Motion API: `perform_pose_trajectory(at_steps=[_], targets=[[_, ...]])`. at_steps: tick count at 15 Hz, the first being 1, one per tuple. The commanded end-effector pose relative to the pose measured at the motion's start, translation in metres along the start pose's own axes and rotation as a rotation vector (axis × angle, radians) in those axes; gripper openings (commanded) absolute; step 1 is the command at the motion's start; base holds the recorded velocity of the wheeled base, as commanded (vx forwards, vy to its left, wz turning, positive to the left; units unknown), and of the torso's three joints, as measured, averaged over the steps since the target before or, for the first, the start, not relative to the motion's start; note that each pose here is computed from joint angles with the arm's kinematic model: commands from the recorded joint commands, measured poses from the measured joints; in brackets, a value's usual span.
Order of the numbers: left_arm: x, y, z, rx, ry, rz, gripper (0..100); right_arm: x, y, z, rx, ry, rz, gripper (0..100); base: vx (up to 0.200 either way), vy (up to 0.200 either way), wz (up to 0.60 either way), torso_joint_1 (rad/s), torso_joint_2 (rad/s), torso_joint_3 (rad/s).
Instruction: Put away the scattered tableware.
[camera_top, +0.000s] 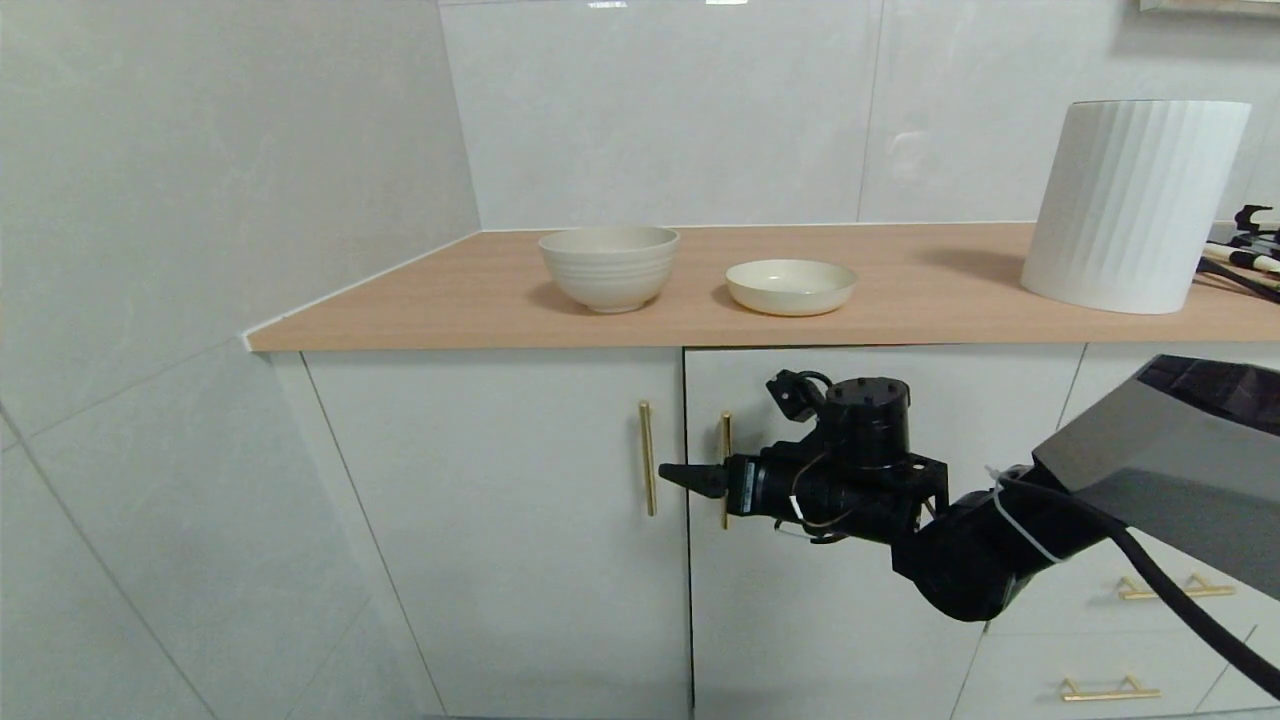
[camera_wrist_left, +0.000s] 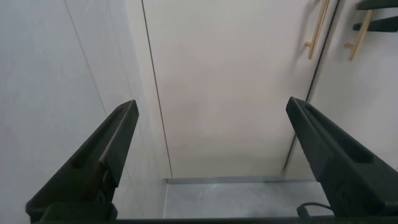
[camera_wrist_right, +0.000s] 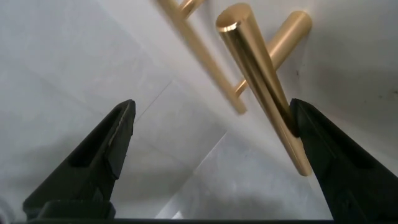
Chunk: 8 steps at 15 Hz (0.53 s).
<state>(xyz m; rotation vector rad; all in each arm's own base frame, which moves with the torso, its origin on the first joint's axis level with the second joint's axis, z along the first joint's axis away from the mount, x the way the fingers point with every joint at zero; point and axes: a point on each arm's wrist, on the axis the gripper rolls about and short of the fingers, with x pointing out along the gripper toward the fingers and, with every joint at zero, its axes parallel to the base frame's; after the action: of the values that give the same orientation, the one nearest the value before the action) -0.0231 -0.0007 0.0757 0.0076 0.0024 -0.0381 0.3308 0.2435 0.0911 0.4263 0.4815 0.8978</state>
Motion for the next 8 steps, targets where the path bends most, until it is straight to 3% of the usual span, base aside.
perform_pose_trajectory(at_steps=[1,5,8], targets=[[0.000,0.000,0.000,0.000,0.001,0.000,100,-0.010,0.011,0.000,-0.009,0.005,0.043,100,0.000,0.000,0.00,0.000,0.00,0.000],[0.000,0.000,0.000,0.000,0.001,-0.002,100,-0.041,0.028,-0.009,-0.008,0.046,0.082,100,0.000,0.000,0.00,0.000,0.00,0.000],[0.000,0.000,0.000,0.000,0.001,0.000,100,-0.081,0.046,-0.012,-0.008,0.123,0.216,100,0.000,0.000,0.00,0.000,0.00,0.000]])
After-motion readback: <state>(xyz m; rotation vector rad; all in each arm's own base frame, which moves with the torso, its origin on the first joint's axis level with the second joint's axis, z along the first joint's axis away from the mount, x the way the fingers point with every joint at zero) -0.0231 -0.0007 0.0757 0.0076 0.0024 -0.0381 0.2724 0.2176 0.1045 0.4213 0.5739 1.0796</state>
